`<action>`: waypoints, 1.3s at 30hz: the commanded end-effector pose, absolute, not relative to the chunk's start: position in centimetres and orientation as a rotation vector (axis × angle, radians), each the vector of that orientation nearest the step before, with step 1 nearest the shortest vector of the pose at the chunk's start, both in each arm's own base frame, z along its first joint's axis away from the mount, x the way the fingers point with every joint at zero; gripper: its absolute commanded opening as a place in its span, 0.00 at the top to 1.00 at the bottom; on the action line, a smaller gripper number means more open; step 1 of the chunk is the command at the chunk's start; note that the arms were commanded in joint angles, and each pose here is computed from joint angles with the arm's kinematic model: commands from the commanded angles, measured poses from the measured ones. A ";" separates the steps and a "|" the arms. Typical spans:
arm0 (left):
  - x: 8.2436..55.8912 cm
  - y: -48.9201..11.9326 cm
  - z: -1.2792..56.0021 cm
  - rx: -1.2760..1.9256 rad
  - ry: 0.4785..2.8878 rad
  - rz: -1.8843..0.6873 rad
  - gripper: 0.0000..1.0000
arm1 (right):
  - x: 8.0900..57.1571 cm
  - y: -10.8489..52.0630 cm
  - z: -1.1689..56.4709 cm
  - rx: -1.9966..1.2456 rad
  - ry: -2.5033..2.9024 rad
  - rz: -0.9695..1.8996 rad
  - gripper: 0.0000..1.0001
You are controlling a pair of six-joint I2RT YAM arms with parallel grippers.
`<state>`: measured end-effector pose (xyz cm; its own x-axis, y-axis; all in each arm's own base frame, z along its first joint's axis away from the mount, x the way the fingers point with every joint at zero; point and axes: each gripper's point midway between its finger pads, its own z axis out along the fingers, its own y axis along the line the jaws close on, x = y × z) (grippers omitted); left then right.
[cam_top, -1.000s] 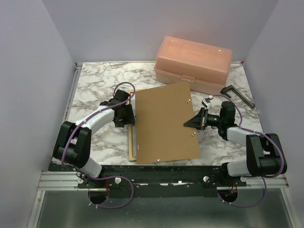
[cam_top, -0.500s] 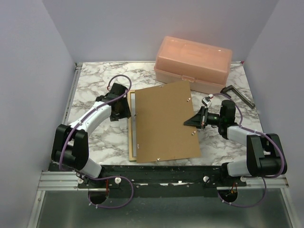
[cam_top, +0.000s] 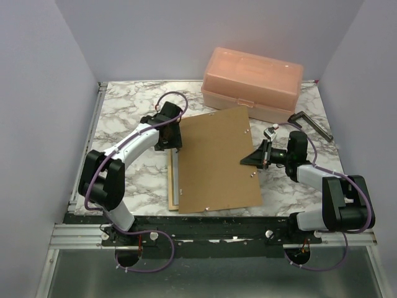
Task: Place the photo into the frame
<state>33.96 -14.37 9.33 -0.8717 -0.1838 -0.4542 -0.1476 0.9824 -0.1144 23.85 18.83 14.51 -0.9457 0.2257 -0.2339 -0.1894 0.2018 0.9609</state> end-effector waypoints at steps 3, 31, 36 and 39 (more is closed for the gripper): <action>31.8 -15.1 8.9 -0.232 2.677 -0.050 0.41 | 24.6 18.7 15.4 -0.019 2.126 1.786 0.99; 29.6 -12.8 11.3 -0.346 2.568 -0.388 0.35 | 26.7 18.7 13.2 0.041 2.151 1.779 0.99; 28.6 -11.9 8.2 -0.385 2.640 -0.319 0.41 | 27.5 18.8 12.9 0.052 2.157 1.781 0.99; 28.4 -11.8 6.7 -0.398 2.668 -0.305 0.46 | 28.0 18.8 12.5 0.067 2.165 1.783 0.99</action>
<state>28.74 -11.73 8.74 -0.8525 -0.3231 -0.4110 -0.2200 0.9348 -0.2788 26.43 18.83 11.42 -0.9550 0.2479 -0.1631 -0.1055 0.2302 0.9674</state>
